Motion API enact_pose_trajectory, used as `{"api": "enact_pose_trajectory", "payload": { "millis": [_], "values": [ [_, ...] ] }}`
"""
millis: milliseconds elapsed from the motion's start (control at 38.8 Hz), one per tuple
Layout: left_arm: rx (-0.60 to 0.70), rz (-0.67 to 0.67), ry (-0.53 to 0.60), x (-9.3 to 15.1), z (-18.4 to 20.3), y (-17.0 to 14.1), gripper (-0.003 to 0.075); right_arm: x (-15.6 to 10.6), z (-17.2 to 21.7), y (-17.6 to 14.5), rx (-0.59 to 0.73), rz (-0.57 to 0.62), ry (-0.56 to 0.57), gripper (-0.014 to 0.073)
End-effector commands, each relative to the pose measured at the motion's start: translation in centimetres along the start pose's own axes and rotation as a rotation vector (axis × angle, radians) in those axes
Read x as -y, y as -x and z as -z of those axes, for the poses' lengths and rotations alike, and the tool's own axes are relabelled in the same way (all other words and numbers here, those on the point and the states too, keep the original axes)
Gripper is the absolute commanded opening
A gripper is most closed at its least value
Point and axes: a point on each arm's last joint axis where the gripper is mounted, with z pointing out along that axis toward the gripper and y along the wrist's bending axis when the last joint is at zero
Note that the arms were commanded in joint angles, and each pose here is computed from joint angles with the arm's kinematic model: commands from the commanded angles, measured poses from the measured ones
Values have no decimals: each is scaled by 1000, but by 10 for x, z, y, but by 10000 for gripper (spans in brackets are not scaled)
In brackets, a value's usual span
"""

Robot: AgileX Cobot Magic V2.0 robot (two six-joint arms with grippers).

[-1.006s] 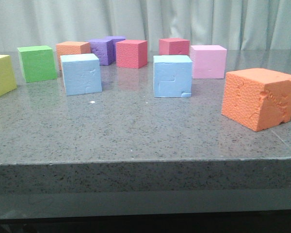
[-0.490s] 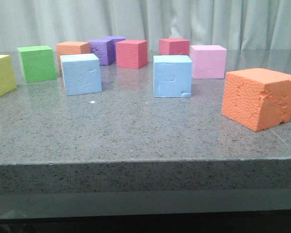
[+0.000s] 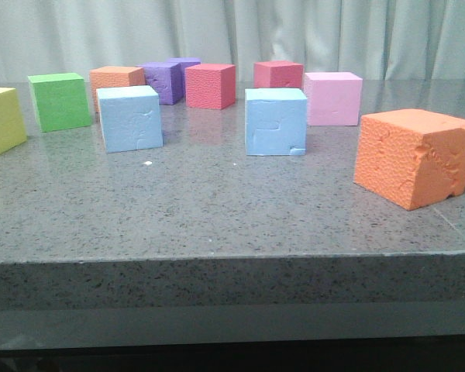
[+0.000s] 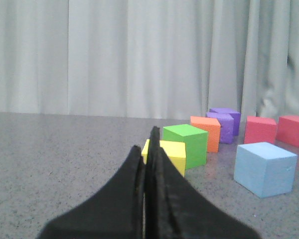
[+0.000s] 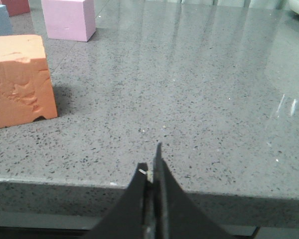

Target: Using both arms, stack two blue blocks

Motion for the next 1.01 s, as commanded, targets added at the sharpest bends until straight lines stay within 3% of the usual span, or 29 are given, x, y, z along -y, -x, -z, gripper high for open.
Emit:
{"api": "enact_pose_trajectory", "payload": {
  "millis": [0, 232, 413, 619, 723, 826, 981],
  "values": [
    [112, 9, 0, 0, 2, 9, -20, 2, 2, 10, 101, 0, -23, -59],
    [128, 9, -1, 0, 2, 11, -20, 2, 2, 12, 125, -50, -18, -59],
    [254, 9, -1, 0, 4, 22, -20, 5, 4, 24, 262, -240, -23, -59],
    [322, 22, -5, 0, 6, 33, -20, 11, 10, 39, 415, -272, -67, -59],
    [372, 22, -8, 1, 8, 54, -20, 7, 19, 61, 427, -227, -35, -59],
    [421, 23, -12, 3, 9, 83, -20, 2, 33, 87, 404, -86, -11, -59],
    [306, 23, -14, 6, -6, 123, -20, -1, 47, 131, 358, 7, 2, -59]
  ]
}}
